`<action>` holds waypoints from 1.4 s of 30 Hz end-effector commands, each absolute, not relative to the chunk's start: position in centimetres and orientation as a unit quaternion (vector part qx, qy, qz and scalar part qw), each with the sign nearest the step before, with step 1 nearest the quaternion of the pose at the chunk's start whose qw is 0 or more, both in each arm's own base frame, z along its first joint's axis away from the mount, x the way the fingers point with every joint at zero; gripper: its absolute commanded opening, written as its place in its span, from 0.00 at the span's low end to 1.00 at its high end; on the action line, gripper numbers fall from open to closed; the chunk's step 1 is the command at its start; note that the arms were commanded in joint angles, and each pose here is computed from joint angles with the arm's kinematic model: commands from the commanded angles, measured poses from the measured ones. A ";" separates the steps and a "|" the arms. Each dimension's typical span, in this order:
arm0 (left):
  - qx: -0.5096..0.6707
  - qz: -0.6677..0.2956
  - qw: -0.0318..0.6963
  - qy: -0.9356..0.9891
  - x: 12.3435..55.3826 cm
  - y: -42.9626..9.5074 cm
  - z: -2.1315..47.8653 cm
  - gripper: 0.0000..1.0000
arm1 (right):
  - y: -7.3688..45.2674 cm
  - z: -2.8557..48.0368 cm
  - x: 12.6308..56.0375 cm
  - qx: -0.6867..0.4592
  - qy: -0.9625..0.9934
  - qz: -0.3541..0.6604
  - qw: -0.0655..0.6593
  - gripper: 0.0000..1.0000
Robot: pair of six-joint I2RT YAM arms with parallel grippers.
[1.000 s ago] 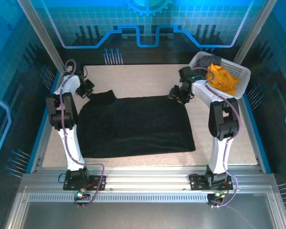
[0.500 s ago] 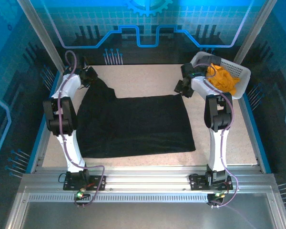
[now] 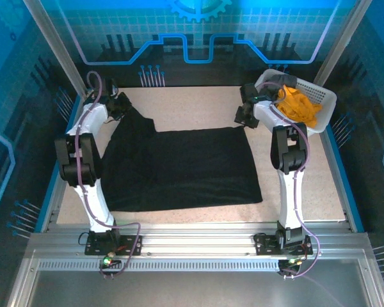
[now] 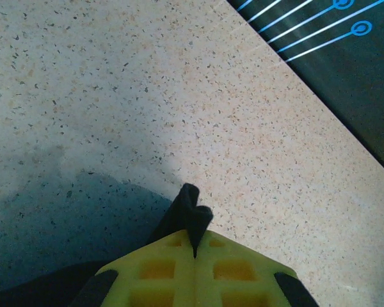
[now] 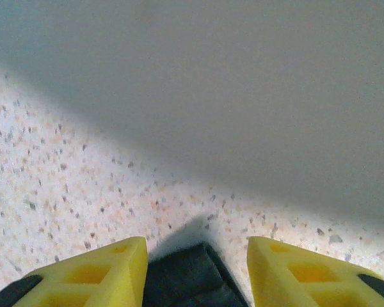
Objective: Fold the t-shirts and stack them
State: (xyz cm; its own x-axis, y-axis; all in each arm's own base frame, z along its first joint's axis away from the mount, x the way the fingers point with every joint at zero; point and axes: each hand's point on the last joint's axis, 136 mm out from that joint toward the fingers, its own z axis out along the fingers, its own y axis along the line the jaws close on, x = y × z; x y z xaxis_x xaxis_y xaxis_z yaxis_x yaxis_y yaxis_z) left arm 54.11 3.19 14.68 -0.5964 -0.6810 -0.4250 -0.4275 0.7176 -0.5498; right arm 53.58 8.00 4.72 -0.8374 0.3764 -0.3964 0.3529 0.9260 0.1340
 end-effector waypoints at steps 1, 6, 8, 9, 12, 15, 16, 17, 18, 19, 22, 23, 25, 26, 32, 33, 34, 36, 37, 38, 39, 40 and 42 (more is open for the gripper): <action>-0.306 -0.218 0.340 0.862 53.6 2.7 17.5 0.00 | 8.1 8.8 54.7 0.145 0.955 0.018 0.259 0.47; -0.312 -0.222 0.339 0.859 52.9 2.5 17.6 0.00 | 4.9 11.1 57.5 0.155 0.948 -0.006 0.277 0.47; -0.313 -0.223 0.336 0.860 52.7 2.5 17.5 0.00 | 3.5 9.9 58.5 0.170 0.948 -0.006 0.269 0.47; -0.313 -0.223 0.334 0.860 52.6 2.4 17.4 0.00 | 2.8 9.8 59.1 0.177 0.947 -0.002 0.269 0.47; -0.311 -0.224 0.334 0.861 52.3 2.3 17.6 0.00 | 1.6 9.9 60.3 0.188 0.946 0.007 0.264 0.46; -0.310 -0.222 0.333 0.862 52.0 2.3 17.9 0.00 | 2.2 10.4 60.6 0.175 0.949 0.021 0.262 0.46; -0.309 -0.222 0.332 0.863 51.9 2.3 17.9 0.00 | 3.1 10.9 60.6 0.163 0.949 0.031 0.267 0.46; -0.309 -0.221 0.332 0.863 51.8 2.3 18.0 0.00 | 3.9 11.4 60.5 0.151 0.949 0.039 0.272 0.46; -0.311 -0.220 0.331 0.864 51.7 2.4 18.1 0.00 | 5.0 12.1 60.4 0.136 0.949 0.046 0.281 0.47; -0.312 -0.216 0.328 0.865 51.6 2.5 18.0 0.00 | 5.9 12.6 60.1 0.123 0.950 0.048 0.284 0.47; -0.334 -0.192 0.314 0.868 50.6 3.6 17.4 0.00 | 7.5 13.9 58.4 0.108 0.951 0.037 0.287 0.48; -0.343 -0.190 0.310 0.866 50.3 4.1 17.1 0.00 | 7.7 13.5 57.8 0.107 0.953 0.031 0.281 0.48; -0.367 -0.182 0.303 0.861 49.5 5.4 16.3 0.00 | 8.3 14.7 56.5 0.103 0.950 0.023 0.293 0.50; -0.375 -0.179 0.301 0.858 49.2 5.9 16.0 0.00 | 8.5 14.7 56.0 0.101 0.950 0.021 0.294 0.51; -0.410 -0.164 0.287 0.850 48.1 9.0 14.3 0.00 | 10.3 10.0 53.4 0.076 0.968 0.003 0.241 0.51; -0.414 -0.163 0.286 0.849 48.1 9.5 14.1 0.00 | 10.5 9.2 53.2 0.071 0.970 -0.002 0.234 0.51; -0.418 -0.162 0.287 0.847 48.1 10.1 14.1 0.00 | 10.6 8.5 53.1 0.069 0.971 -0.008 0.227 0.50; -0.425 -0.163 0.291 0.842 48.0 11.1 14.3 0.00 | 10.6 7.5 53.1 0.064 0.974 -0.020 0.214 0.50; -0.430 -0.162 0.293 0.838 47.9 11.8 14.4 0.00 | 10.6 6.9 53.2 0.061 0.976 -0.029 0.208 0.50; -0.434 -0.162 0.295 0.836 47.9 12.2 14.5 0.00 | 10.5 6.9 53.3 0.059 0.976 -0.033 0.208 0.50; -0.438 -0.160 0.296 0.833 47.8 12.8 14.5 0.00 | 10.6 5.7 53.4 0.054 0.978 -0.039 0.196 0.50; -0.442 -0.159 0.297 0.831 47.7 13.3 14.5 0.00 | 10.7 5.4 53.6 0.051 0.979 -0.041 0.194 0.50; -0.446 -0.157 0.299 0.829 47.7 14.0 14.5 0.00 | 11.0 4.9 53.9 0.045 0.980 -0.045 0.188 0.50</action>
State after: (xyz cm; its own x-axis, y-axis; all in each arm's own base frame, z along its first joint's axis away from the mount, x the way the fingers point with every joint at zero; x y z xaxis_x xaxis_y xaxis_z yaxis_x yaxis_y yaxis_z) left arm 47.71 12.50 13.91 -0.4560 -0.8171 -0.3527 -0.6317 0.5763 -0.5185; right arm 53.90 11.06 5.73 -0.9103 0.1121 -0.3986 0.1295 0.9914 -0.0169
